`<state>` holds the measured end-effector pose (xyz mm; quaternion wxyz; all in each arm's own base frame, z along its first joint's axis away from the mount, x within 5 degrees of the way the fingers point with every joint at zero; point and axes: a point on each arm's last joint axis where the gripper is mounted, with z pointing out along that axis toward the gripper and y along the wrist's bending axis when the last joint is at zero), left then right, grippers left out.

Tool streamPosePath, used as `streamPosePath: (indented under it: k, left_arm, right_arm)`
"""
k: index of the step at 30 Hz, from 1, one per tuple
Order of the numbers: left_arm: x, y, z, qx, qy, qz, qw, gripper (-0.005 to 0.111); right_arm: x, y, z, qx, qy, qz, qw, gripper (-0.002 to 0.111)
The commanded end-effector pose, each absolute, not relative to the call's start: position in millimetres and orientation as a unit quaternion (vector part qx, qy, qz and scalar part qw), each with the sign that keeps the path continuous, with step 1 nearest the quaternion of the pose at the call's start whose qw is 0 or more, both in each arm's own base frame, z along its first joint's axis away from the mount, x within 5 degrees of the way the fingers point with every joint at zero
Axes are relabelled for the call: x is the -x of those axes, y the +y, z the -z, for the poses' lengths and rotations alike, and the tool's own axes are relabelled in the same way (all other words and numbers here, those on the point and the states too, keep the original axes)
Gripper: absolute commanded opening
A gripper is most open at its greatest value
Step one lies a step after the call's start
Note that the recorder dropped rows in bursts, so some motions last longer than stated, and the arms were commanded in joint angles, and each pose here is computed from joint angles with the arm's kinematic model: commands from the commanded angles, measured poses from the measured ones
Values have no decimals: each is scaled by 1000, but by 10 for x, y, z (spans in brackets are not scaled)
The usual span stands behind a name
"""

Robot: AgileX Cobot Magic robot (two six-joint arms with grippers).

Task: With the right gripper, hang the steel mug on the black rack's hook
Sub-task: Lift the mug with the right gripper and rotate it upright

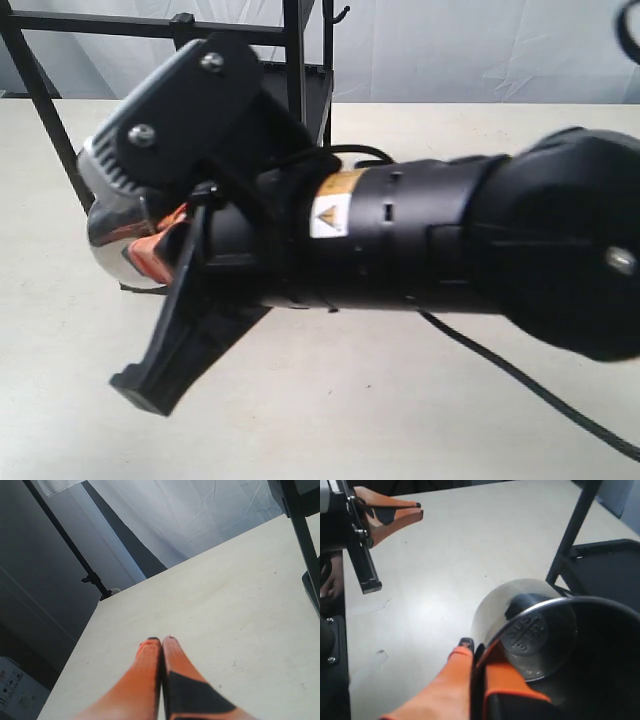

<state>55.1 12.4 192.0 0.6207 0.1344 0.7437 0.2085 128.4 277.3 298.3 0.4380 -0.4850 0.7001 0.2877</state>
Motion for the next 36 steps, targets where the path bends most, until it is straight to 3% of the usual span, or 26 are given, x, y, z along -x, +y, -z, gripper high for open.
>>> streamPosePath:
  k: [1,8,15,26,36]
  left_arm:
    - [-549,118,-1939,-135,738,-207,628,2]
    - [-549,118,-1939,-135,738,-207,628,2]
    - [-549,118,-1939,-135,738,-207,628,2]
    - [-549,118,-1939,-135,738,-207,628,2]
    - [-549,118,-1939,-135,738,-207,628,2]
  right_arm:
    - [-1101,2562,-3109,478,658,-295,501,-1]
    - [-729,2531,-3252,504,570,-319,565,-1]
    - [-729,2587,-3265,517,532,-301,599,-1]
    - [-775,2806,-2993,611,455,-200,616,-1]
    - [-776,2808,-2971,651,408,-147,623,-1]
